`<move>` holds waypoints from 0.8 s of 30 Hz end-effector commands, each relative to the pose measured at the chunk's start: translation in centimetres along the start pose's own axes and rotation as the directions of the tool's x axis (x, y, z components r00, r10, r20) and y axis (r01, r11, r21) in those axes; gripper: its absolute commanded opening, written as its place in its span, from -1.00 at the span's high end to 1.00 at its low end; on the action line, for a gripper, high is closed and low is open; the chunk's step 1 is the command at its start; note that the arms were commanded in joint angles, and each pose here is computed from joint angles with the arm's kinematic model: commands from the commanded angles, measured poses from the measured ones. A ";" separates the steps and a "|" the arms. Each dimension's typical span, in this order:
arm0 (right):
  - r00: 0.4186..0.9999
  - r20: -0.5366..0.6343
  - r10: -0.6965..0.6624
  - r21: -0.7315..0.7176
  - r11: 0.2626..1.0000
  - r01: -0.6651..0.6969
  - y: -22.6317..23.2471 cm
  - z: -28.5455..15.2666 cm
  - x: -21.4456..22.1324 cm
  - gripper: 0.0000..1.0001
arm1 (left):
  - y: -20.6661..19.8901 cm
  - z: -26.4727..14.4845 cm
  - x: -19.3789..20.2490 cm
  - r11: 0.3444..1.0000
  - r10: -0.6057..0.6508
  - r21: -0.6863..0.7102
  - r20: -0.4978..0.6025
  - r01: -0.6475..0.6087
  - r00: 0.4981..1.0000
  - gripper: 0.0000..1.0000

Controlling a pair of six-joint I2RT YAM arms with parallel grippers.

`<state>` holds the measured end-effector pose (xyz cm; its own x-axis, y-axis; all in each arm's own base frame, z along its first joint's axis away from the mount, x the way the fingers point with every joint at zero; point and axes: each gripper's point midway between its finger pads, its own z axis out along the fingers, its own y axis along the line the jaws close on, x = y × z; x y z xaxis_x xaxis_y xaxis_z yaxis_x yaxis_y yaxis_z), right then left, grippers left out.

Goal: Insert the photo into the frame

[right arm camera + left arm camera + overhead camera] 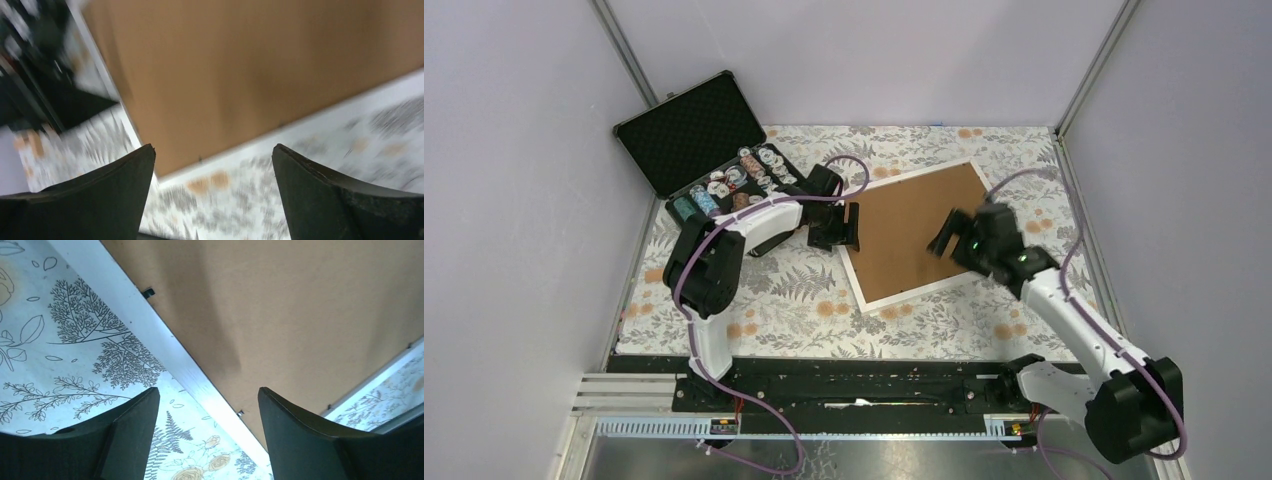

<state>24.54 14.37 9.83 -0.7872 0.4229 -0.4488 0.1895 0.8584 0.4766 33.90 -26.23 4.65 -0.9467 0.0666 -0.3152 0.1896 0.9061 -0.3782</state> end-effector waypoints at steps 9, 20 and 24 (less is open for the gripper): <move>0.987 0.148 0.054 0.254 0.963 -0.091 -11.6 1.5 -20.5 -0.99 | 0.4 0.6 -1.2 1.000 -0.001 -0.011 0.083 0.001 0.997 0.02; 0.986 -0.157 0.049 0.262 0.965 -0.006 -15.3 5.4 -19.2 -0.41 | 6.1 -1.0 0.0 0.948 0.149 -0.287 0.027 -0.135 0.988 1.00; 0.990 -0.133 0.042 0.340 0.940 0.006 -16.4 4.1 -19.0 -0.40 | 7.4 -1.6 1.8 0.935 0.169 -0.315 -0.008 -0.163 0.986 1.00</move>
<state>39.50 -5.83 4.90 -0.8455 0.4556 -0.2787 0.3988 0.8856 0.2379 34.76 -22.67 3.25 -0.9045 0.1515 -0.3988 0.2356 0.9567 -0.1710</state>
